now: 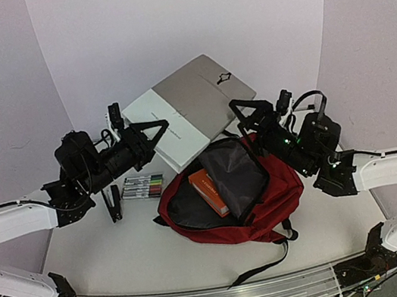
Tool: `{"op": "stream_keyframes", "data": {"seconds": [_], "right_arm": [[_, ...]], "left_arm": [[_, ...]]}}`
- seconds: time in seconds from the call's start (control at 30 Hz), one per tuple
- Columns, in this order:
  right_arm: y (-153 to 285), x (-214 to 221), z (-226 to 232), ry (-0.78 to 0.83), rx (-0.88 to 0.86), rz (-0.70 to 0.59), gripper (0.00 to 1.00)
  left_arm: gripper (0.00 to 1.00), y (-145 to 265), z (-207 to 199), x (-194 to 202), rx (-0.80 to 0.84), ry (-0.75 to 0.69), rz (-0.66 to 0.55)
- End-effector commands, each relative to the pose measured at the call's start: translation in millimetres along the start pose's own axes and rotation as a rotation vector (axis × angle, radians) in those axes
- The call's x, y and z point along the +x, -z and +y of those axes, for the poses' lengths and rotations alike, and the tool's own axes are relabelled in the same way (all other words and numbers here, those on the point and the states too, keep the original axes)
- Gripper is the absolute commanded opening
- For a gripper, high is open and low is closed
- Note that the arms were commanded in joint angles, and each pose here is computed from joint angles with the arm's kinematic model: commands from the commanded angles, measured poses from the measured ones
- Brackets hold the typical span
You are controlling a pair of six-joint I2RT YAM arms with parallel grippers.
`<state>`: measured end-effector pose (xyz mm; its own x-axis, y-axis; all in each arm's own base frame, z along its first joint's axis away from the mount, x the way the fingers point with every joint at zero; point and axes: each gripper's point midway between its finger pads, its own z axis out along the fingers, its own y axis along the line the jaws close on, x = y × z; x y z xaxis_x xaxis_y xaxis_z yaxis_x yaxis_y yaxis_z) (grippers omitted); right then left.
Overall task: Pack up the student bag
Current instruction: Pick up the book from the center of the board.
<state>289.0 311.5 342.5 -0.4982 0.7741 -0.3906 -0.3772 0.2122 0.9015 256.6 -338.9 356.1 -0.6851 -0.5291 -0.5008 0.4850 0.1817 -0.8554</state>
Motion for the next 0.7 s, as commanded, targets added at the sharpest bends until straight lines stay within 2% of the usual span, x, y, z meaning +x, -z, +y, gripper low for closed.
{"op": "stream_keyframes", "data": {"seconds": [0.0,0.17,0.27,0.4,0.5,0.67], "right_arm": [[21,-12,-20,0.113,0.148,-0.023,0.93],[36,-10,-50,0.327,0.36,0.069,0.93],[37,-2,-63,0.462,0.452,0.171,0.86],[35,18,-88,0.613,0.577,0.343,0.84],[29,37,-110,0.676,0.648,0.453,0.84],[11,66,-138,0.751,0.718,0.586,0.83]], "left_arm": [[0.23,25,-2,-59,-0.076,0.009,-0.098],[0.23,49,37,-80,-0.204,0.049,-0.066],[0.23,62,62,-85,-0.251,0.106,-0.025],[0.23,84,90,-87,-0.306,0.164,-0.004],[0.23,102,98,-88,-0.342,0.164,-0.014],[0.23,122,112,-75,-0.406,0.184,0.051]]}}
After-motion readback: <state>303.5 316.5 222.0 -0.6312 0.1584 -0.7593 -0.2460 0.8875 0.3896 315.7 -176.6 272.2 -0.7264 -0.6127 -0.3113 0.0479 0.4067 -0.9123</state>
